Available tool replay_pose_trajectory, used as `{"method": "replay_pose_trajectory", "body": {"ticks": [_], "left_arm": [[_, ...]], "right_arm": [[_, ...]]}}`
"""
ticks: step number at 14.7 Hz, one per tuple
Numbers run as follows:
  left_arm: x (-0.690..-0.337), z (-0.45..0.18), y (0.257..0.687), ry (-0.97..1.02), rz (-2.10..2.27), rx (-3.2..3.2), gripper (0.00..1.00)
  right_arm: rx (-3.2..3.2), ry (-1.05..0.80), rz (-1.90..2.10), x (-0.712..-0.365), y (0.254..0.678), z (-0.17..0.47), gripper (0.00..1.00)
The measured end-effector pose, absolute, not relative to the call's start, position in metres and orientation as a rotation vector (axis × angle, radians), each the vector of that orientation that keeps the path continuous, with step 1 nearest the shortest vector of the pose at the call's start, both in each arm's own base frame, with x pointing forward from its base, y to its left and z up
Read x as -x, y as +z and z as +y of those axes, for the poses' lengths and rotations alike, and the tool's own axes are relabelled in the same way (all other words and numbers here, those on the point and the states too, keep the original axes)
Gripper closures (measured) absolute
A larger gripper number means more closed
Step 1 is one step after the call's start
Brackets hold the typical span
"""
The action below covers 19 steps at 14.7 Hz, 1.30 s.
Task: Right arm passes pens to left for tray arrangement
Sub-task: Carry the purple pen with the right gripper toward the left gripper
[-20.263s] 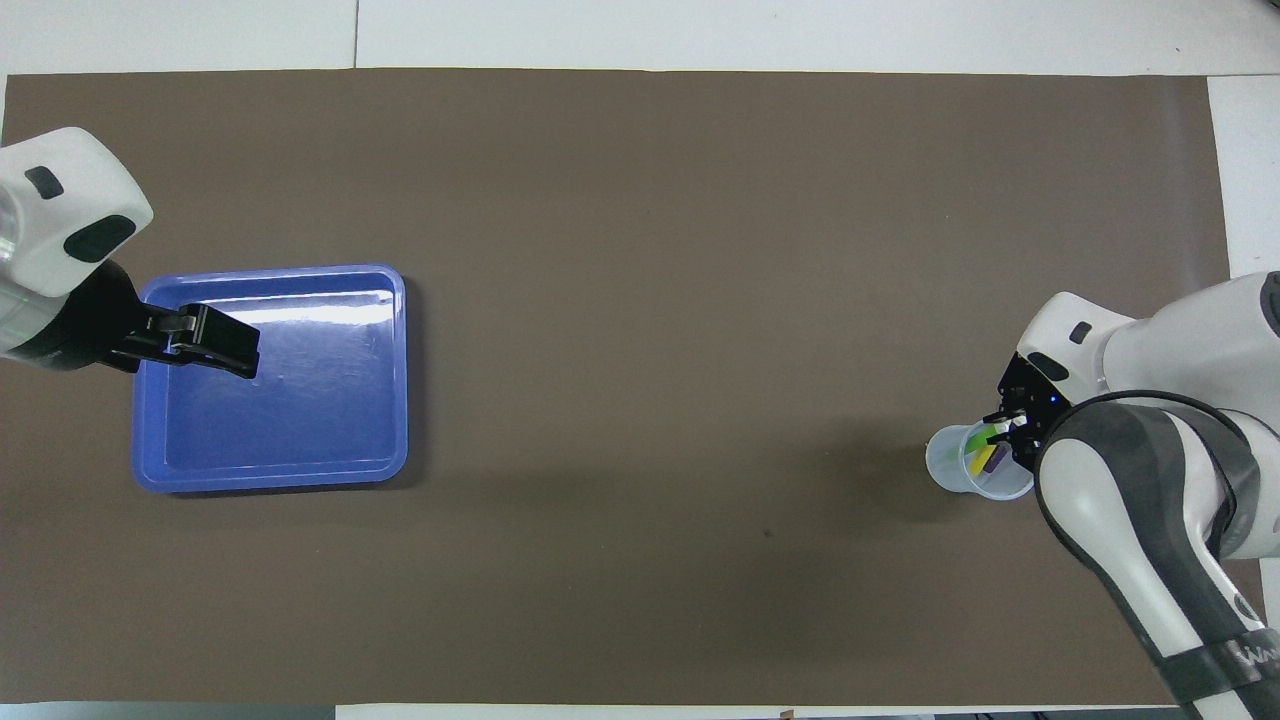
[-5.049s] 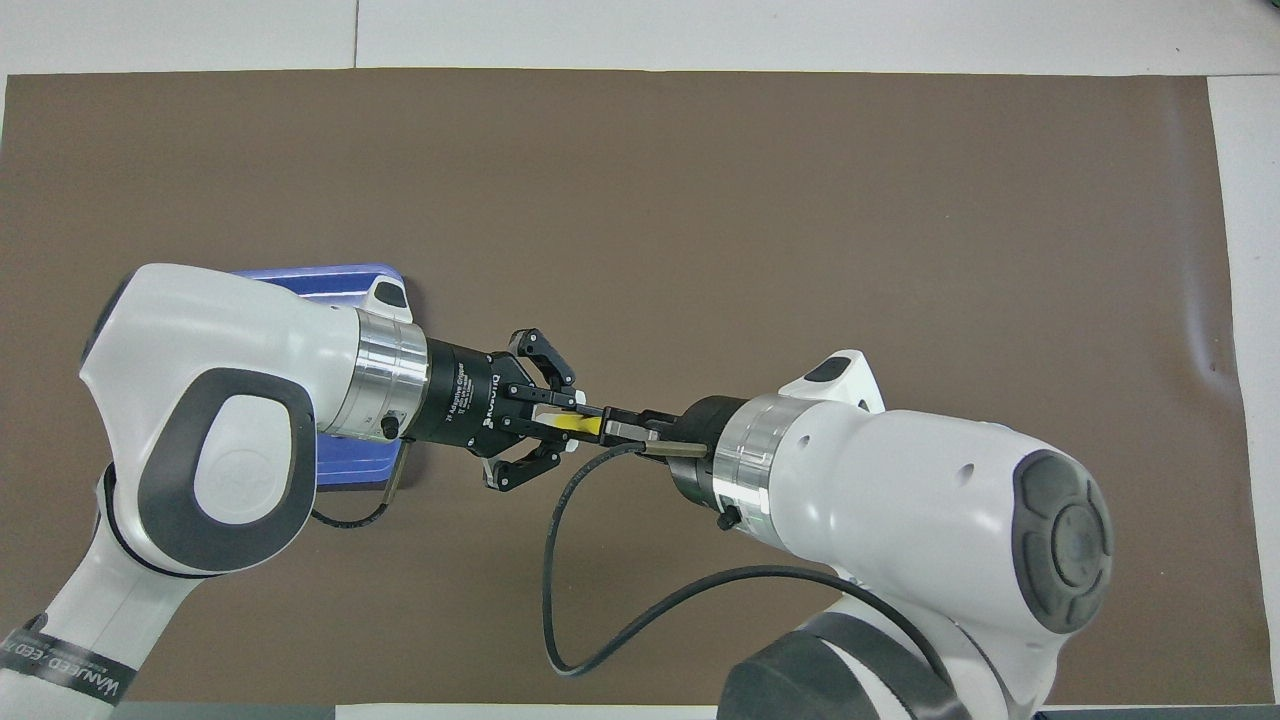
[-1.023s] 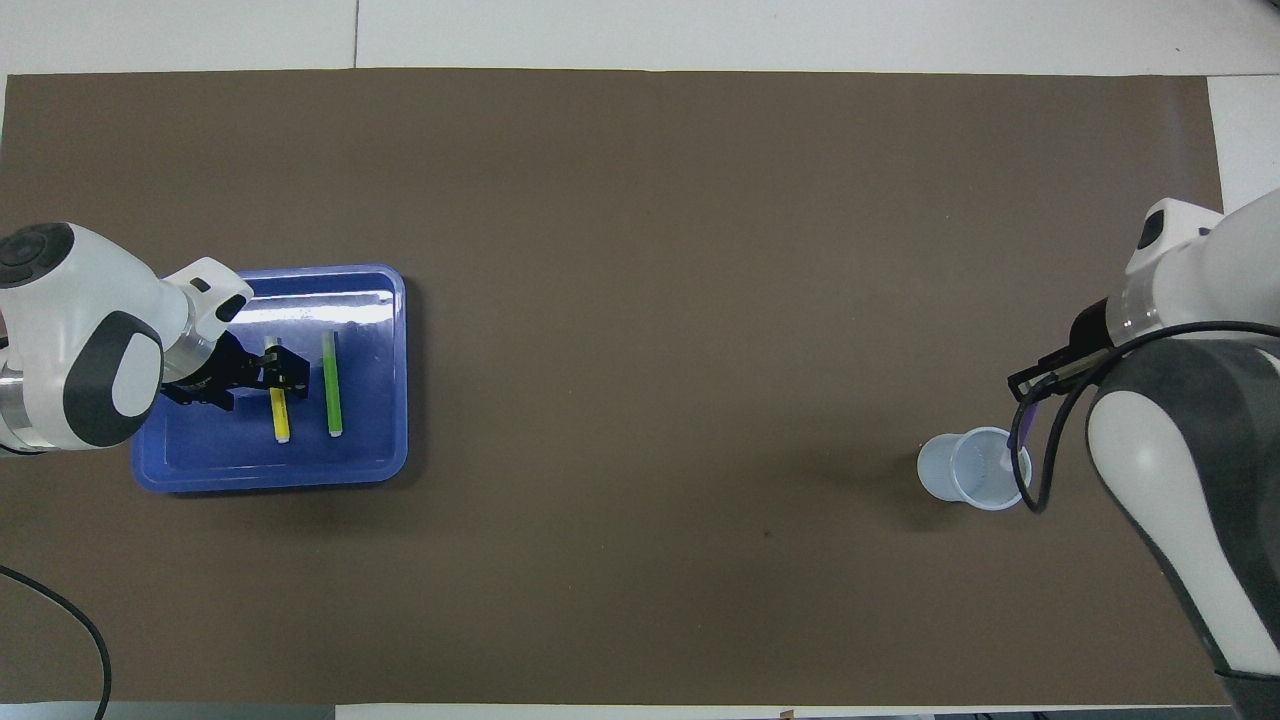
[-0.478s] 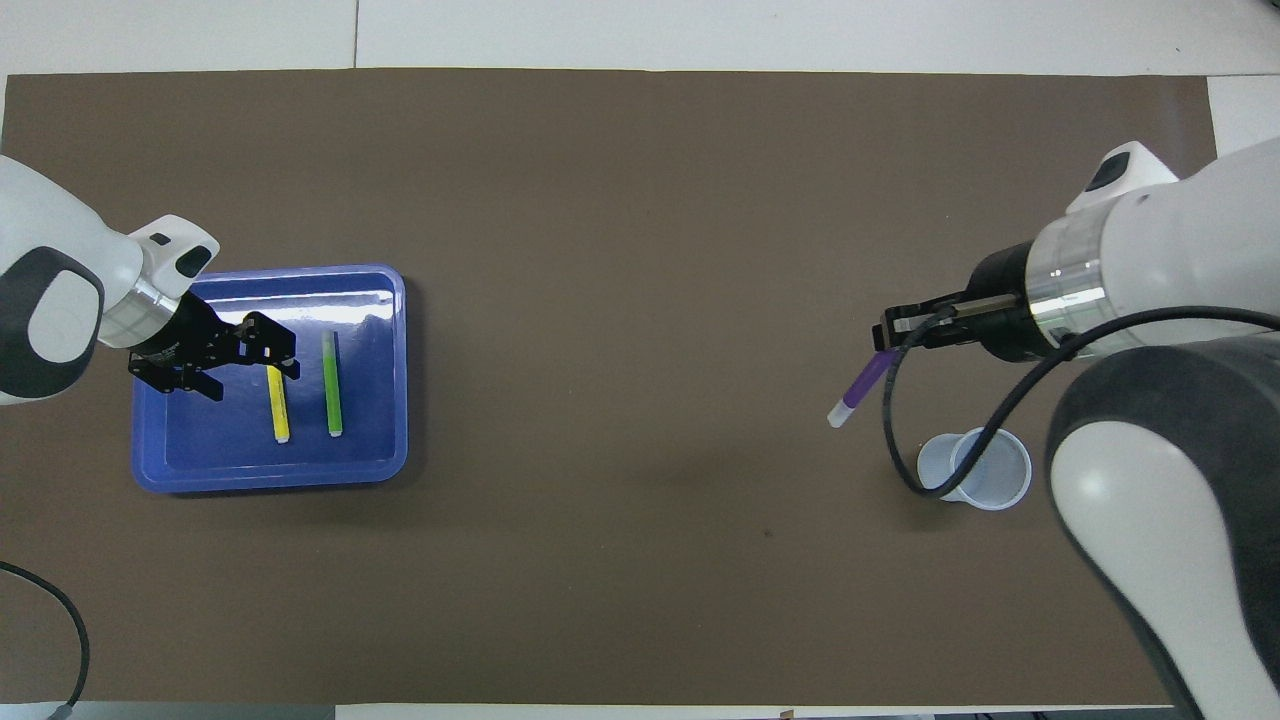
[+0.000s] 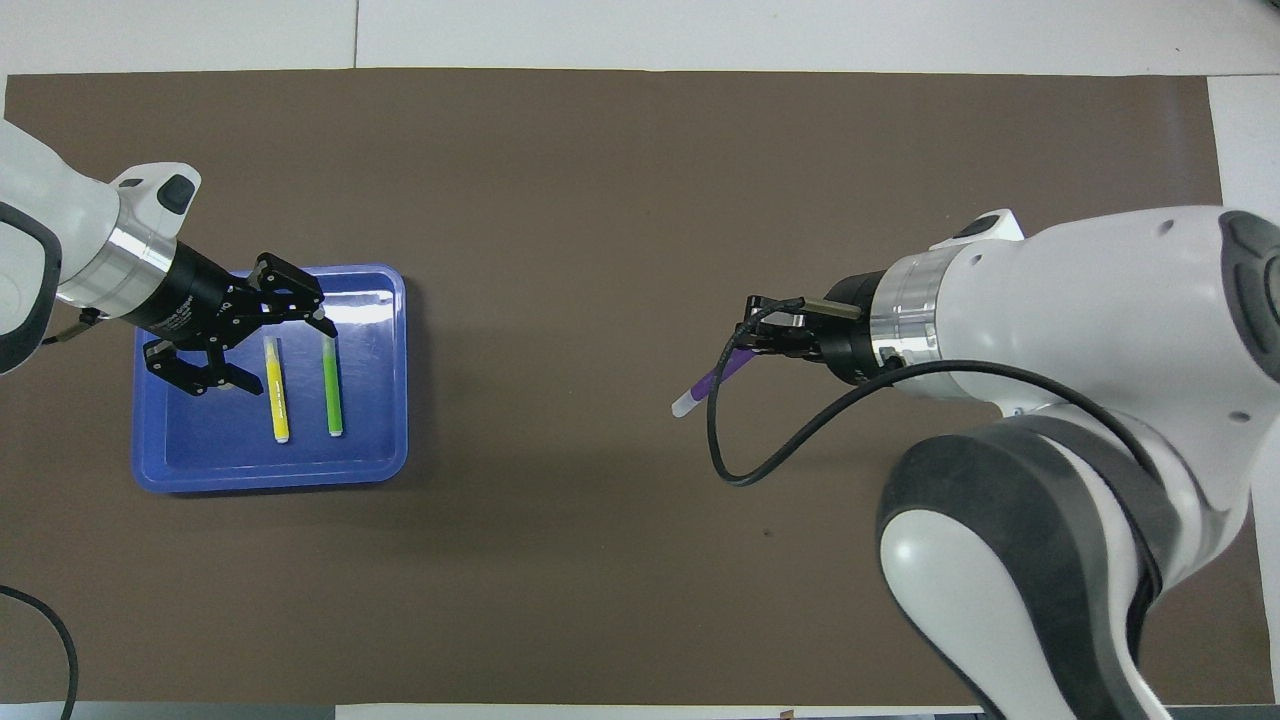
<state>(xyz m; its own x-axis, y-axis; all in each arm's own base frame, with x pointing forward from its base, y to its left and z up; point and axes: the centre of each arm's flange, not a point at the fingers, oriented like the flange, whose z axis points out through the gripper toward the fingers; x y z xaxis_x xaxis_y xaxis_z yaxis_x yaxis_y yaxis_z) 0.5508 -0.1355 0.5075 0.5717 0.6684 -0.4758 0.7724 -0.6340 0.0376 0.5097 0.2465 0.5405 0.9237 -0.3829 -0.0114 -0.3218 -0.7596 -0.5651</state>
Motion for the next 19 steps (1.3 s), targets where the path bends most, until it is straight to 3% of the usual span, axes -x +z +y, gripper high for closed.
{"method": "replay_pose_trajectory", "body": {"ticks": [7,12,19], "left_arm": [[-0.542,-0.197,0.550,-0.738,1.807,-2.008,0.00],[-0.516,-0.261,0.547,-0.721,1.868,-1.977,0.00],[-0.457,-0.299,0.527,-0.559,1.994,-1.929,0.00]], "right_arm": [[2.169,-0.248,0.847,-0.456,0.510,0.325,0.83],[2.170,-0.234,0.849,-0.452,0.508,0.329,0.83],[2.199,-0.188,0.831,-0.447,0.504,0.336,0.83]]}}
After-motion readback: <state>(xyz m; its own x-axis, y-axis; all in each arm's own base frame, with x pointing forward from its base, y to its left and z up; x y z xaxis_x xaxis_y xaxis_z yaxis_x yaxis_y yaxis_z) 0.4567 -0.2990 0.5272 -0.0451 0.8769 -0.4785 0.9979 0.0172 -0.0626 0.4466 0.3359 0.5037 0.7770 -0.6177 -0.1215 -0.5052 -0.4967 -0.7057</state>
